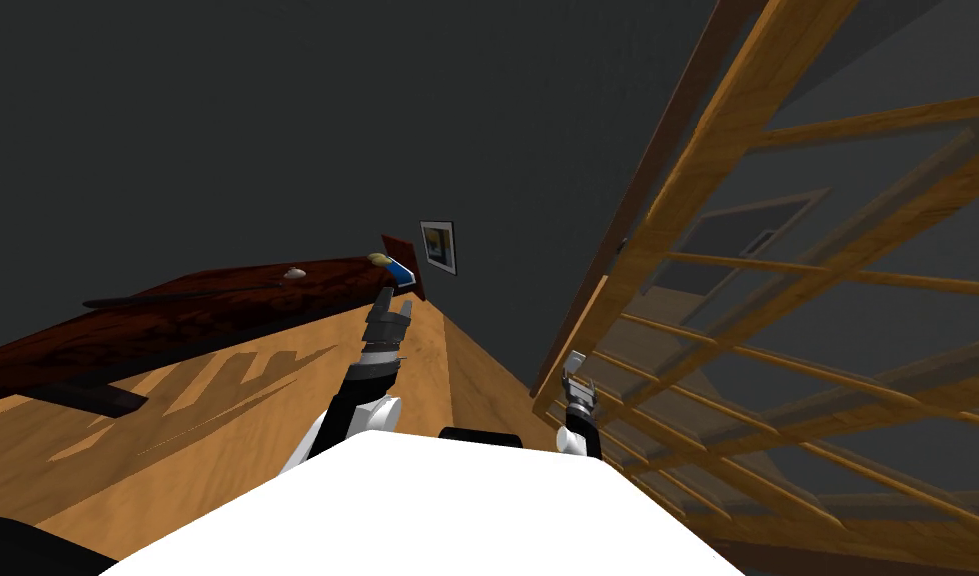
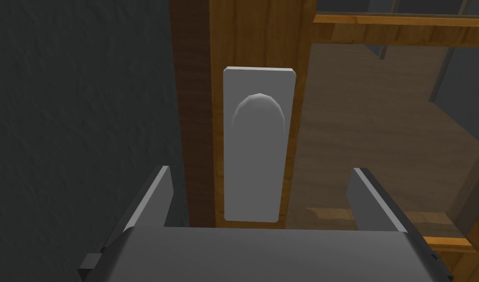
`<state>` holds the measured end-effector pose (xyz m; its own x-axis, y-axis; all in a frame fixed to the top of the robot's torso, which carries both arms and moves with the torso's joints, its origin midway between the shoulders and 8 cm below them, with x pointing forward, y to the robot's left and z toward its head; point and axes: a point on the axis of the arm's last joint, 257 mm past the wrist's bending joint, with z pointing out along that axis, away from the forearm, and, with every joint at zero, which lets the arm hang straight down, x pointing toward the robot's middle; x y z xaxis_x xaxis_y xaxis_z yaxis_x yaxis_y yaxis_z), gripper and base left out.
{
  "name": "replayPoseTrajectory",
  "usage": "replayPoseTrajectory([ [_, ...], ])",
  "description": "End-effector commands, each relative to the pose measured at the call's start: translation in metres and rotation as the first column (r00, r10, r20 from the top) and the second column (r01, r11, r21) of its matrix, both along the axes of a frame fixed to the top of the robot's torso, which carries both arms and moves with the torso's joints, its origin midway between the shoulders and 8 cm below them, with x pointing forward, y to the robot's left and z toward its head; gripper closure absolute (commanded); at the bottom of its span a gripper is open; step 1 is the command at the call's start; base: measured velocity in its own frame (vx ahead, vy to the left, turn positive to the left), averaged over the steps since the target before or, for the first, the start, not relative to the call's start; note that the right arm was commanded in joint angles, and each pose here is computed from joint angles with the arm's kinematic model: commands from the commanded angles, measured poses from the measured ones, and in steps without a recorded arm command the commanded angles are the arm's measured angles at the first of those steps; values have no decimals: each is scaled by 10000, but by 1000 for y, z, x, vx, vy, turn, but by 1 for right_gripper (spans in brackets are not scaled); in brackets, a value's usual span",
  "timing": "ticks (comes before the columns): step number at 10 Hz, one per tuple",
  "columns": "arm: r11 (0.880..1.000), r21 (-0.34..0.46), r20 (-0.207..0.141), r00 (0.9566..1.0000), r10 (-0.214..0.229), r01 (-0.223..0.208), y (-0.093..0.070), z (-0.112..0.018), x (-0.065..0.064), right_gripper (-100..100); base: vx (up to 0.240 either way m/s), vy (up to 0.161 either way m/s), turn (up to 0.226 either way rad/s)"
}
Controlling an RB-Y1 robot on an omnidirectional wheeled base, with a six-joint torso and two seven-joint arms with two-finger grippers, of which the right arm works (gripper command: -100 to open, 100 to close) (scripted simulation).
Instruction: Pull the door open
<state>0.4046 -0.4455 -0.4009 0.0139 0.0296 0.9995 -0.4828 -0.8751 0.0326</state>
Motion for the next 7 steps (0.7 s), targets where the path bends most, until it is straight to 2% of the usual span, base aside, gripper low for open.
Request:
replayPoseTrajectory([
  [1,10000,23,6,10000,-59,59,-11,-1,-6,-100,135,-32,37],
  [5,9997,17,19,9997,-244,244,-50,1,-28,-100,173,-11,48],
  [7,9997,7,6,9997,-230,230,-48,1,-27,-100,99,-2,0],
])
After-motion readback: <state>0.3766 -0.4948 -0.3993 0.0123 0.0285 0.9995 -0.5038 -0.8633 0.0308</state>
